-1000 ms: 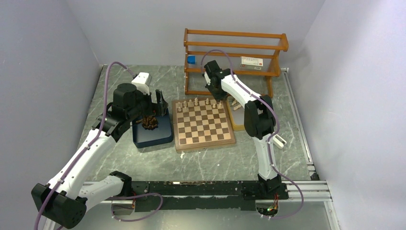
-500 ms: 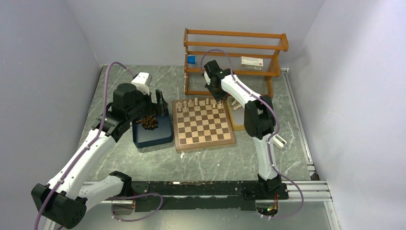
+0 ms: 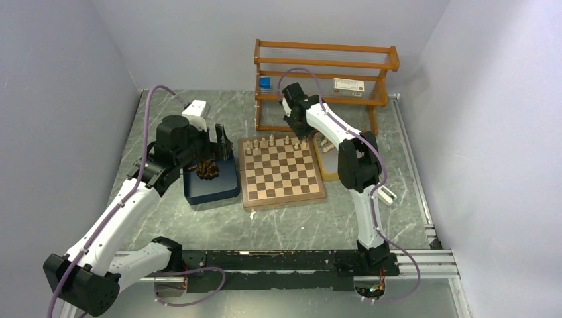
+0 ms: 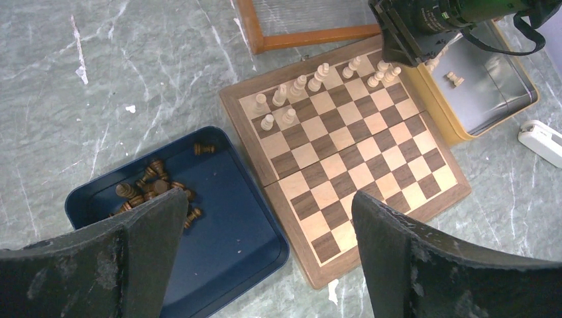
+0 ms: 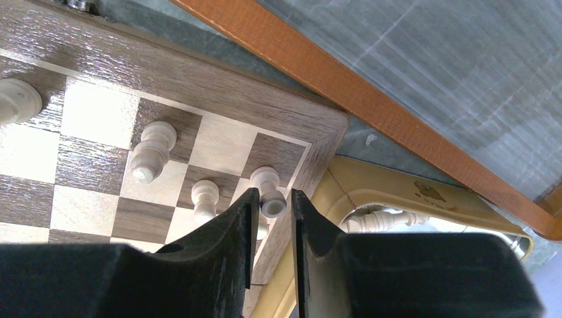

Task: Set up the chess pieces on the board
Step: Place the chess piece on the chessboard, then adjust the chess piece on the chessboard.

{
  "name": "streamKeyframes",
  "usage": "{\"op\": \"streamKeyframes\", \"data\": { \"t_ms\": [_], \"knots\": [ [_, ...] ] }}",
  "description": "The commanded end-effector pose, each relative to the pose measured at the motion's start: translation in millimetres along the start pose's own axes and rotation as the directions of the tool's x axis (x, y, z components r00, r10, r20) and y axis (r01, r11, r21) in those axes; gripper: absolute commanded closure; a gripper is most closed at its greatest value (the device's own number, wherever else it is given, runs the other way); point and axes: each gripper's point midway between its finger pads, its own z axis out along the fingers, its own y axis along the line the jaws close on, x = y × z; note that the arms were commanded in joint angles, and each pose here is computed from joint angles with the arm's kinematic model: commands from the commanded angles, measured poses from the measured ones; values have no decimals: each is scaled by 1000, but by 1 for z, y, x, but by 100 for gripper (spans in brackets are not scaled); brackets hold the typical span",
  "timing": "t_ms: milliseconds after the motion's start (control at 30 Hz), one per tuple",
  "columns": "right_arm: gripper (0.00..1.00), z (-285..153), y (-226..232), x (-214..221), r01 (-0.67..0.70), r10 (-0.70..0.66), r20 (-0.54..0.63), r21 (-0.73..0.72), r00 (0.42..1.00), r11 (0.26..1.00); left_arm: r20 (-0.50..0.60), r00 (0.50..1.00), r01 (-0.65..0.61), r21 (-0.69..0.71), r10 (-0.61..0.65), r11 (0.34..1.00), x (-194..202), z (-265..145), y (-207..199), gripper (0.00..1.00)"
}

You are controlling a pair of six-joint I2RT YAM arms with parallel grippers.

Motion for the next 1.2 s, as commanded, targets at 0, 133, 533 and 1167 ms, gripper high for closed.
{"op": "streamKeyframes", "data": {
  "t_ms": [0,133,533,1167],
  "knots": [
    [72,-3,0,-6,4,-4,24,7,1000,1000,20,1000,-3,-16,4,1000,-3,-3,3,2],
    [71,-13,0,-12,-9,9,41,7,999,1000,22,1000,-3,-16,4,1000,-3,-4,3,2],
    [70,-61,-3,-24,275,-272,264,25,925,961,25,1000,0,-9,0,1000,-4,-4,2,2],
    [78,-34,5,-9,660,-609,388,3,692,751,23,1000,0,-10,0,1000,-3,-4,2,2]
  ]
}}
